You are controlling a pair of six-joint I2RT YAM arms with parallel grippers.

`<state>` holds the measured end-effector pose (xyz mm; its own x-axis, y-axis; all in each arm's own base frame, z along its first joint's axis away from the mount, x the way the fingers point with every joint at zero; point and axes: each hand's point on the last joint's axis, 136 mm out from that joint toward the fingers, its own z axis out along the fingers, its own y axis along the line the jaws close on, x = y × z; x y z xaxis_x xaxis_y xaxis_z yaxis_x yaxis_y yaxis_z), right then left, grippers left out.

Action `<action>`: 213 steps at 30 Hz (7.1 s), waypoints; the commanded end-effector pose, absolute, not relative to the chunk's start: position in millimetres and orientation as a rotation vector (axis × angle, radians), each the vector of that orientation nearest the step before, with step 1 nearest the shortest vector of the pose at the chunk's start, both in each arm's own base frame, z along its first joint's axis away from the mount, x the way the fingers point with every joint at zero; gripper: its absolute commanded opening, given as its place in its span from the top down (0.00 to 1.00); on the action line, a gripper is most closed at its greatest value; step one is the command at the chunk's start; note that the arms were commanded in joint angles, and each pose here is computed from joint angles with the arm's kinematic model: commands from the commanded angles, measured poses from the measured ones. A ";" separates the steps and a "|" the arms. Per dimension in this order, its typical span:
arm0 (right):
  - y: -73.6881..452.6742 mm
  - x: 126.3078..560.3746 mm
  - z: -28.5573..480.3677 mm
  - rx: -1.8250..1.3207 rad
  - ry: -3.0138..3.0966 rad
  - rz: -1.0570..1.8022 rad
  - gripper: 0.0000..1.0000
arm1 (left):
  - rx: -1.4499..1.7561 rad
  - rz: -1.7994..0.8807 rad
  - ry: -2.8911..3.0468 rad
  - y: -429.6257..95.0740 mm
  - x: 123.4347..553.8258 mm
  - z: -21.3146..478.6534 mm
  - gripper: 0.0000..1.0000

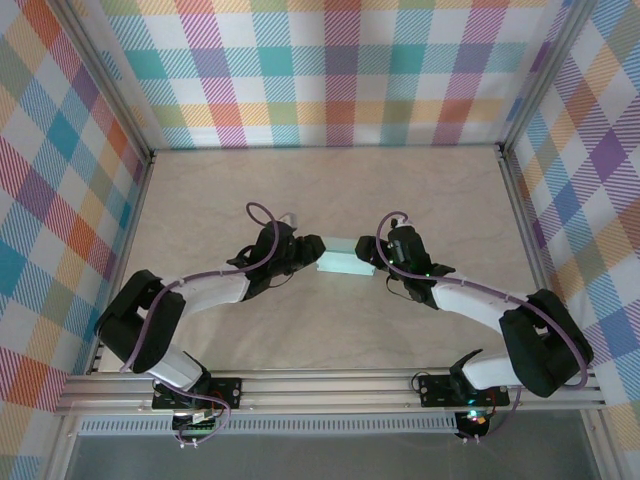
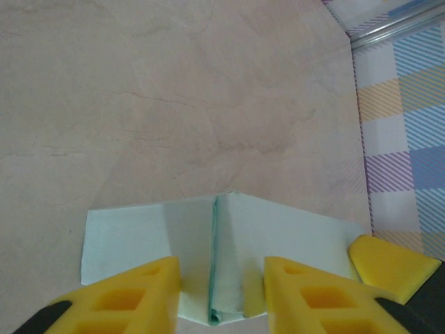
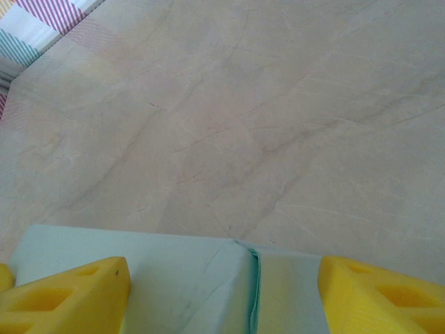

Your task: Fold the paper box

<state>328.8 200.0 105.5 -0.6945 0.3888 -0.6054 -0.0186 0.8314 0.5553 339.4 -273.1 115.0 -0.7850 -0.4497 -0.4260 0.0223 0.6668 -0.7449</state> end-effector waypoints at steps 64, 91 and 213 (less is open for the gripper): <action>193.8 312.0 114.0 0.446 2.368 0.963 0.61 | -0.386 -0.707 2.612 -242.4 322.5 27.4 0.65; 186.5 316.0 106.7 0.480 2.324 0.963 0.84 | -0.375 -0.715 2.610 -244.4 323.7 29.4 0.66; 19.0 382.5 121.5 -0.007 1.905 0.083 0.00 | -0.091 -0.052 1.971 -10.5 394.2 95.6 0.00</action>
